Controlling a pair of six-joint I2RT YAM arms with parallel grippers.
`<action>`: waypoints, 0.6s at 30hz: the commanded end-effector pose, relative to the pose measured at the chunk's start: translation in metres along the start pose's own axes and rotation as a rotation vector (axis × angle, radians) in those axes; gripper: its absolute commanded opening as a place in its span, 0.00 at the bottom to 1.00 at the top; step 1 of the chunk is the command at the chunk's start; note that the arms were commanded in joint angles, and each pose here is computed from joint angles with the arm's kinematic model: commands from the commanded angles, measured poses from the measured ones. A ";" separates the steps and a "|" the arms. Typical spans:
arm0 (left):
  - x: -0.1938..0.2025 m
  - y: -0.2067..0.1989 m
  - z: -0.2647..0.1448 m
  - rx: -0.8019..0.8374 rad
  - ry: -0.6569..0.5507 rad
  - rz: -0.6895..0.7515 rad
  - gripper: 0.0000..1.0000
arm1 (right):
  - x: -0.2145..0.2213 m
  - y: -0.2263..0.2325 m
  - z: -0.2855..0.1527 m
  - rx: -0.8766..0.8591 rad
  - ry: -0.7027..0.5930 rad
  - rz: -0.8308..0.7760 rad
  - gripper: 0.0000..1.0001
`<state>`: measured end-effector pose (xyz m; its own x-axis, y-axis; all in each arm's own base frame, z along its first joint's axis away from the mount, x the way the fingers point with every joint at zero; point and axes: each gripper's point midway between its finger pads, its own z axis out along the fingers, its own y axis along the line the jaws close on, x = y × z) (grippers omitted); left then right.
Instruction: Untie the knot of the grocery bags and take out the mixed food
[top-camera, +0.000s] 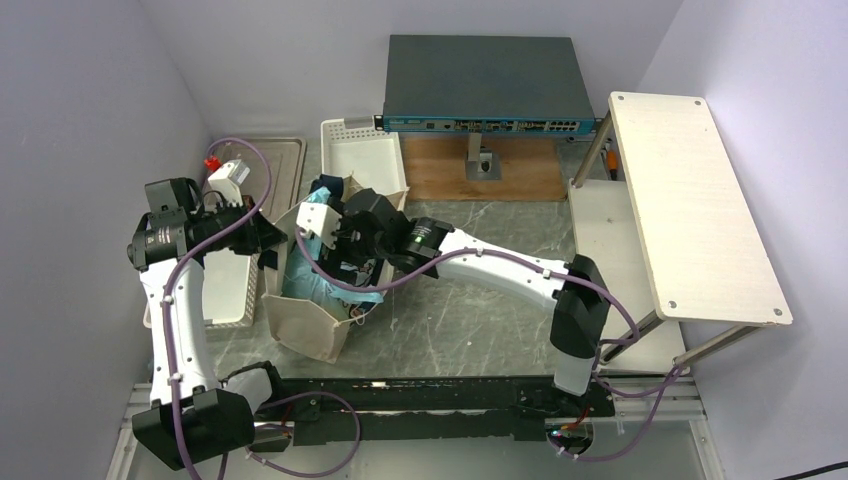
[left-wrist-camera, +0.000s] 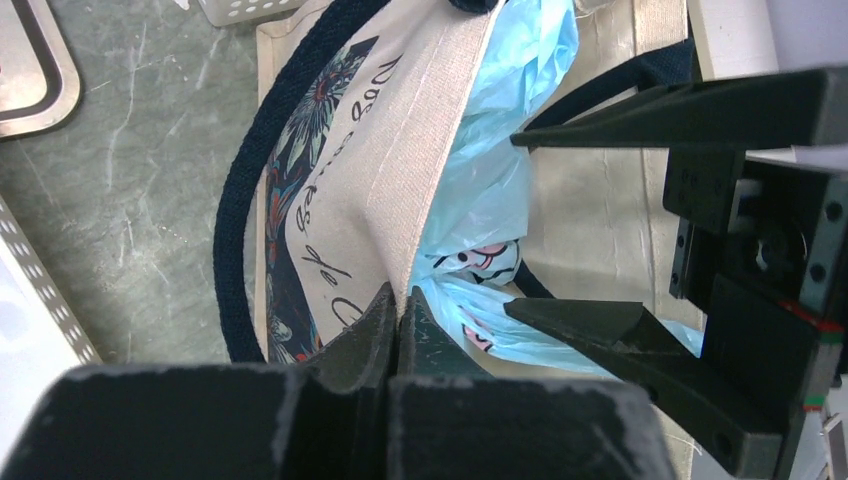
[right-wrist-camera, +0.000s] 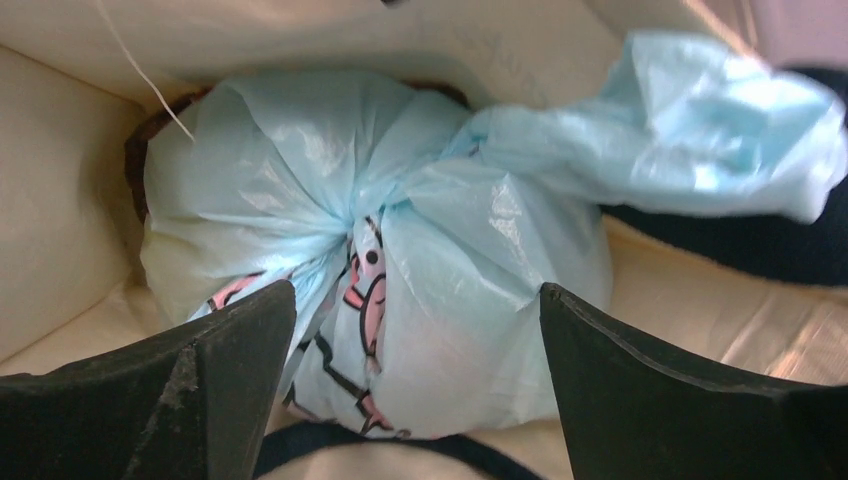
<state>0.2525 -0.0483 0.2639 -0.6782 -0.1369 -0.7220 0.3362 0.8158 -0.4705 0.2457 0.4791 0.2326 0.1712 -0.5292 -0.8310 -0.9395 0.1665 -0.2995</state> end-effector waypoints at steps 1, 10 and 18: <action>-0.016 -0.026 -0.007 0.089 -0.075 0.035 0.00 | -0.034 0.002 0.003 -0.016 -0.157 -0.134 0.84; -0.014 -0.025 -0.008 0.075 -0.074 0.032 0.00 | 0.011 0.027 0.033 -0.123 -0.080 -0.199 0.90; -0.007 -0.021 -0.005 0.065 -0.047 0.041 0.00 | 0.076 0.025 0.050 -0.122 0.099 -0.215 0.60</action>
<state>0.2506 -0.0510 0.2650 -0.6785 -0.1506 -0.7190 0.3308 0.8113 -0.4821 0.2417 0.4977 0.1561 0.3402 -0.5702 -0.7478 -0.9222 -0.0466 -0.3840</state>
